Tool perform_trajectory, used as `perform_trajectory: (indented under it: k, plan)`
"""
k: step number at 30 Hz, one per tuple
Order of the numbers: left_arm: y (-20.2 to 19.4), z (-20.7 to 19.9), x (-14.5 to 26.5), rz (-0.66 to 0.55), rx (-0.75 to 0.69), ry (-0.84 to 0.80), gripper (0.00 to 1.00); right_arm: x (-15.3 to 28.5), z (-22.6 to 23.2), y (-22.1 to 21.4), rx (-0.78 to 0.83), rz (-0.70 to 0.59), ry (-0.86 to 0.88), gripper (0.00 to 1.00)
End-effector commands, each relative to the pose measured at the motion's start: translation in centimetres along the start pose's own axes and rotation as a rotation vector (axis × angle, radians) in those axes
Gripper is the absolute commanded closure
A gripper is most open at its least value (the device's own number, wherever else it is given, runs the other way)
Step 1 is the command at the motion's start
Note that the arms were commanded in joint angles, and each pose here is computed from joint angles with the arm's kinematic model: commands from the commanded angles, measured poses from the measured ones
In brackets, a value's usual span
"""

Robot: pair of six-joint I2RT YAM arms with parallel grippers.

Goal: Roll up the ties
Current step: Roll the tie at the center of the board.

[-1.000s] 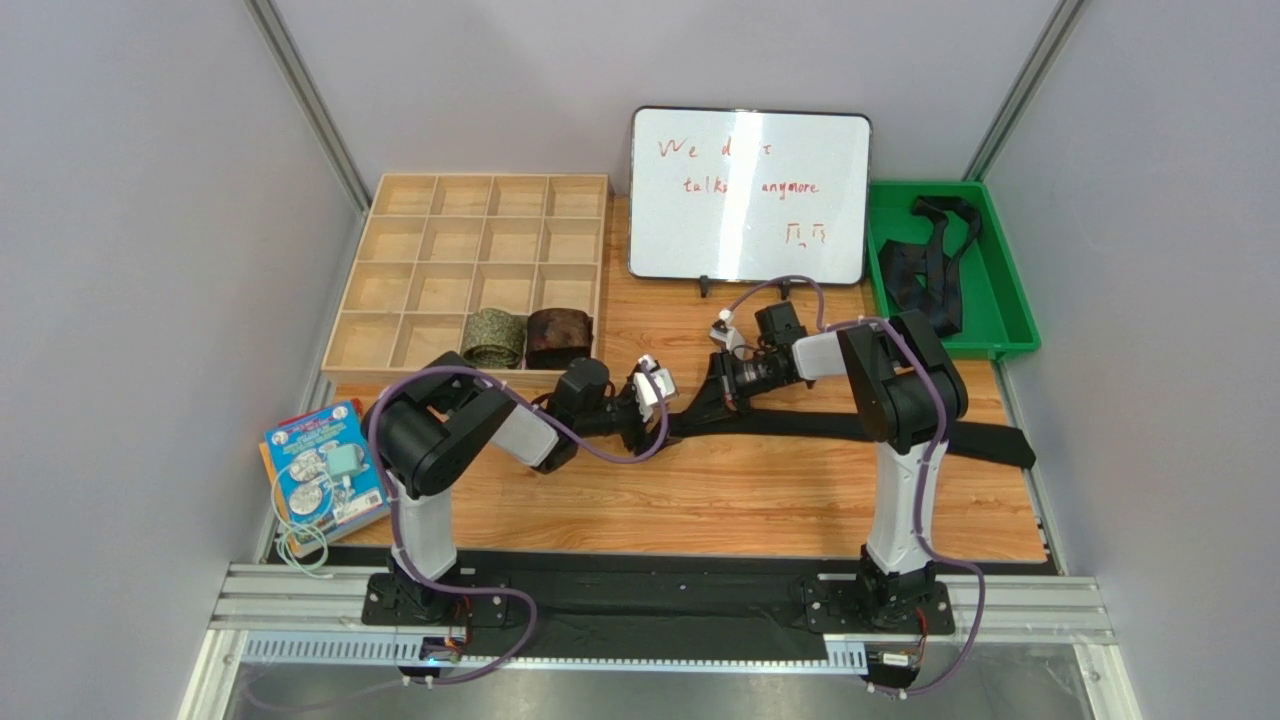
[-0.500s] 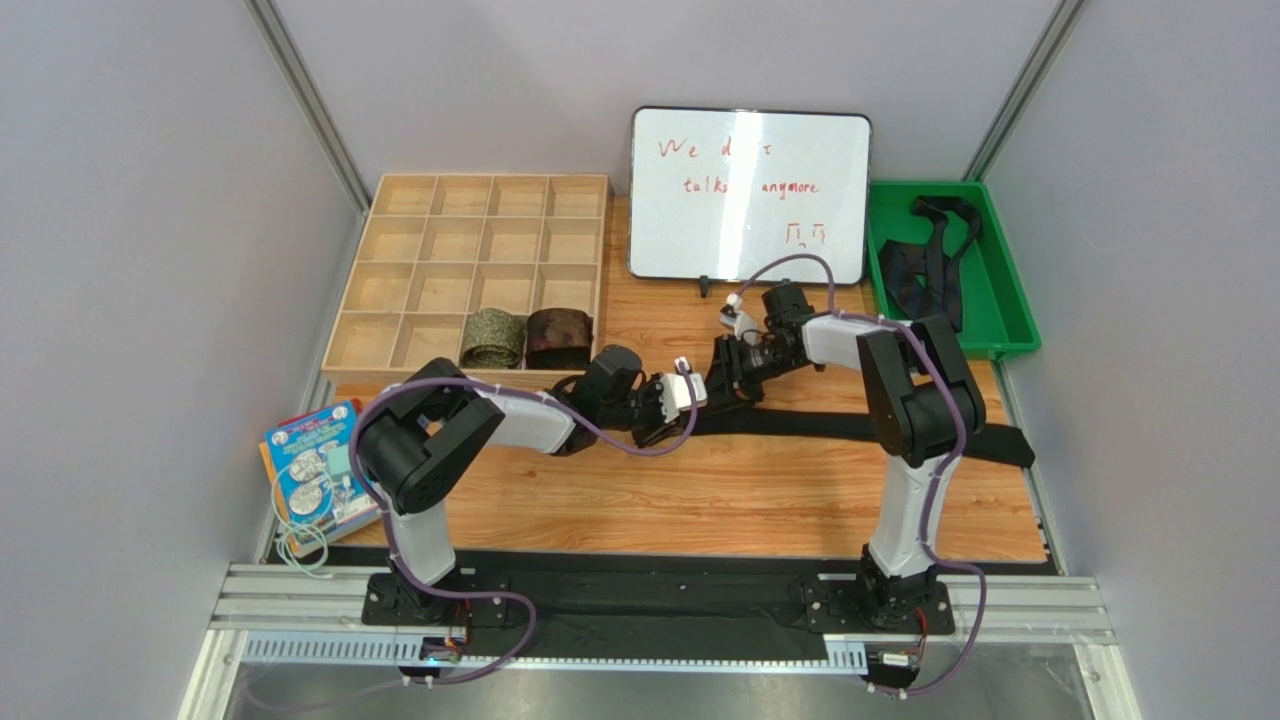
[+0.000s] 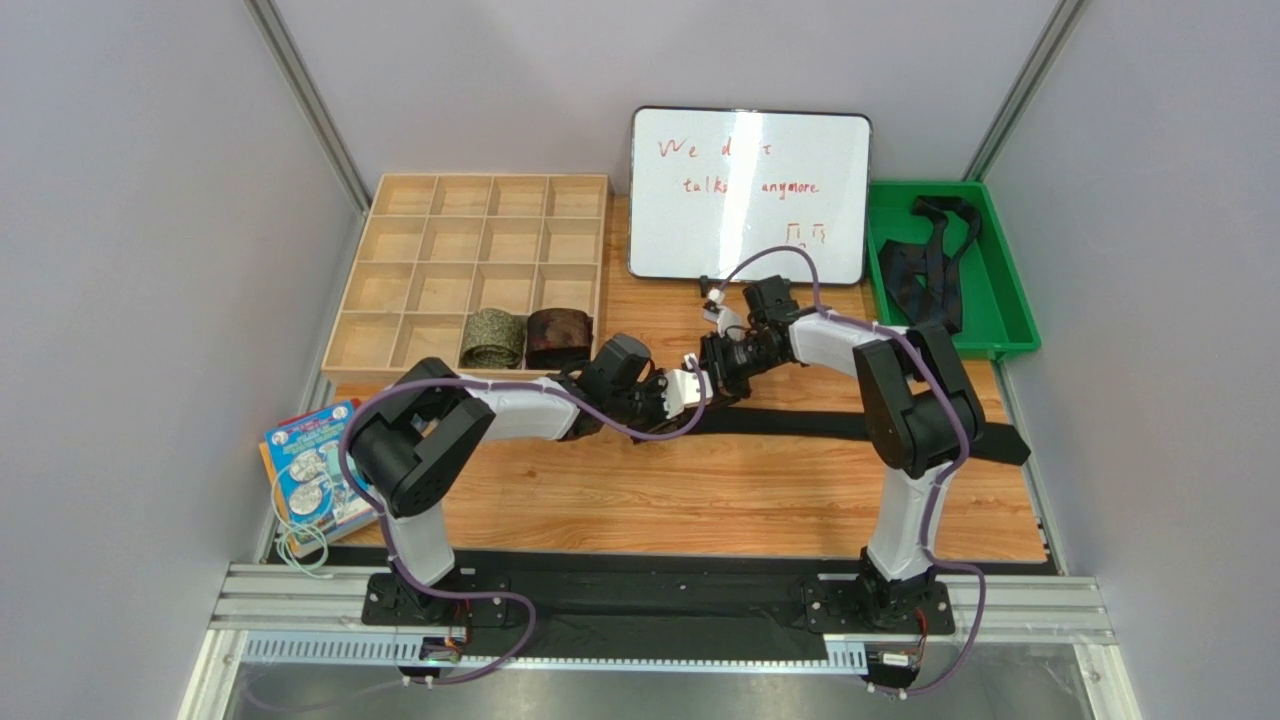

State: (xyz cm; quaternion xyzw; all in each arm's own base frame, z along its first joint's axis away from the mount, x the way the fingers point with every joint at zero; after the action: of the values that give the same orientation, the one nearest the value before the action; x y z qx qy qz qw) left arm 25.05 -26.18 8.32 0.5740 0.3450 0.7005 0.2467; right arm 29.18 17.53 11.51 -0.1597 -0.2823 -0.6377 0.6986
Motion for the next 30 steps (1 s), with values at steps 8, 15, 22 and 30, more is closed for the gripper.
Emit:
perform_trajectory:
  k: [8,15,22,30]
  plan:
    - [-2.0,-1.1,0.2,0.113,0.04,-0.064,0.6,-4.3,-2.8,0.1,-0.087,0.038,0.02,0.69]
    - [-1.8,-1.1,0.3,0.088,0.07,-0.1,0.54,-4.3,-2.4,0.1,-0.057,0.016,0.064,0.57]
    - [-2.1,-0.8,0.0,0.088,0.092,-0.118,0.56,-3.8,-1.8,-0.4,0.03,0.002,0.133,0.53]
    - [-1.3,-0.4,-0.2,0.073,0.11,-0.133,0.57,-5.1,-1.1,-0.4,0.111,0.025,-0.062,0.57]
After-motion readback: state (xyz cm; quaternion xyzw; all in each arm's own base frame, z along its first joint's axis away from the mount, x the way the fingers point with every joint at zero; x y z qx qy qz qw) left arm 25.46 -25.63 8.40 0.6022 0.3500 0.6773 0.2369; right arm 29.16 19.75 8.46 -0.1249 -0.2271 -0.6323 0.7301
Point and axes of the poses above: each gripper's point midway between its finger pads, its own x axis back along the fingers, its own z axis along the line the jaws close on, y = z × x, the point moved 10 cm from there along x, back along the fingers
